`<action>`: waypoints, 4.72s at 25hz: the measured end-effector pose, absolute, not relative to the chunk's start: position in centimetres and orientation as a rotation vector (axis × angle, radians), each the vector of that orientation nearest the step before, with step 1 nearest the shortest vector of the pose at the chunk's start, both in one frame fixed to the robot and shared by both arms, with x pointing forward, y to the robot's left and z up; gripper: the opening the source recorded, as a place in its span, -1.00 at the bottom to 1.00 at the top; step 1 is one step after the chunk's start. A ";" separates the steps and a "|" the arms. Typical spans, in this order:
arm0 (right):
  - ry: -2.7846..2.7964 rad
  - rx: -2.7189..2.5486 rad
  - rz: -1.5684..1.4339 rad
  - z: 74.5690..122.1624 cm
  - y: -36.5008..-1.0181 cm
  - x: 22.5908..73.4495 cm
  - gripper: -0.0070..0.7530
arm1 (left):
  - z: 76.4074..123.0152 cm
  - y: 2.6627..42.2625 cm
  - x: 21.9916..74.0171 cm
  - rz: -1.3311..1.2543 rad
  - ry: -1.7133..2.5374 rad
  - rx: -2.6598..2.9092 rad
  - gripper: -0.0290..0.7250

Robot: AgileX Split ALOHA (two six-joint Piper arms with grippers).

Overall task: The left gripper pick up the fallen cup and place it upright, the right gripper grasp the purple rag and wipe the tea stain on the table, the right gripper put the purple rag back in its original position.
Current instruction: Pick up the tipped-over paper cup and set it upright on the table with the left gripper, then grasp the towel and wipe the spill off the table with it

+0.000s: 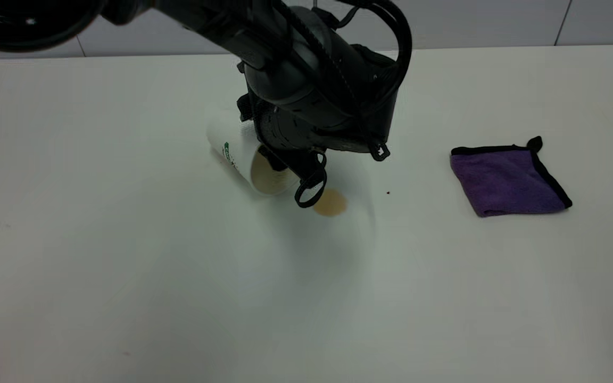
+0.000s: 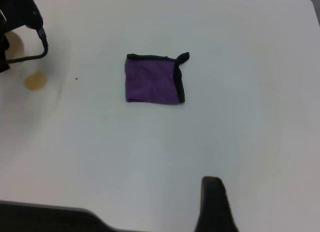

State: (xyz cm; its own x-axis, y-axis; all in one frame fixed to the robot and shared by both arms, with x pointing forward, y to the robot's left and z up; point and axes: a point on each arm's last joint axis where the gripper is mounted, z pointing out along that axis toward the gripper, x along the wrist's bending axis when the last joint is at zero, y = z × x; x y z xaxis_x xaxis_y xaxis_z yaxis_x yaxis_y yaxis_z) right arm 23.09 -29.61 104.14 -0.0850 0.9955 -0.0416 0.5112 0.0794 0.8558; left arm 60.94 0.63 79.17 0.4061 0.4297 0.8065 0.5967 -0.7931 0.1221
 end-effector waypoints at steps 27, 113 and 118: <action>1.682 1.508 0.908 104.1 -29.6 23.1 0.47 | 90.9 12.0 68.4 -0.452 -1.504 -2.717 -0.98; 1.682 1.508 0.908 104.1 -29.6 23.1 0.47 | 104.0 27.4 31.1 -0.350 -1.871 -2.863 0.27; 1.682 1.508 0.908 104.1 -29.6 23.1 0.47 | 102.5 28.3 29.3 -0.423 -1.861 -2.870 0.27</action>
State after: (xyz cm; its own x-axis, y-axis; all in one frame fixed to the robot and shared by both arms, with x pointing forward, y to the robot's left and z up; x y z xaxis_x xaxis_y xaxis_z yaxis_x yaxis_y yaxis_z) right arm 23.09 -29.61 104.14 -0.0850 0.9955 -0.0416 0.5112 0.0794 0.8558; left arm 29.30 28.28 102.48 0.4009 0.9154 0.0375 0.8418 -0.3842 0.3791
